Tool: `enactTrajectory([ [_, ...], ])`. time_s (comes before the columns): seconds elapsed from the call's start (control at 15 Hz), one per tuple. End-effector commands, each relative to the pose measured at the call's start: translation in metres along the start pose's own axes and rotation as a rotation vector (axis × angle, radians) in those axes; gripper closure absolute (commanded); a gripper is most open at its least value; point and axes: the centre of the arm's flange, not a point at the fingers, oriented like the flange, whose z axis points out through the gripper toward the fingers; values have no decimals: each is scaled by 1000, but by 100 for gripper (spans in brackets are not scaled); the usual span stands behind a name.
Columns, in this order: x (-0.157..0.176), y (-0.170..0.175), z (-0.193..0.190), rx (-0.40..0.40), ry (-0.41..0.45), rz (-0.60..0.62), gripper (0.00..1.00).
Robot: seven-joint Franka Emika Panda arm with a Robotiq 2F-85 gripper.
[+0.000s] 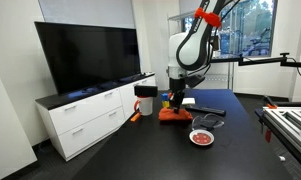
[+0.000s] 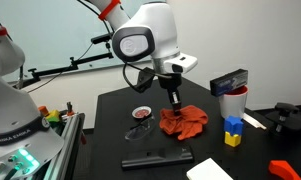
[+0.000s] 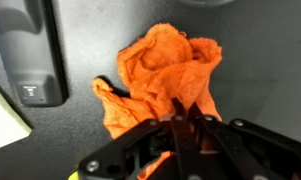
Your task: Use the orange towel to wipe the counter
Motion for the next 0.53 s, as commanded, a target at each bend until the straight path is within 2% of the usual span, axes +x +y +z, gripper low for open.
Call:
enactTrajectory([
  [0.0, -4, 3, -6, 2, 8, -24, 98],
  [0.2, -6, -13, -1, 12, 6, -47, 98],
  [0.47, -12, -65, -8, 50, 27, -143, 98],
])
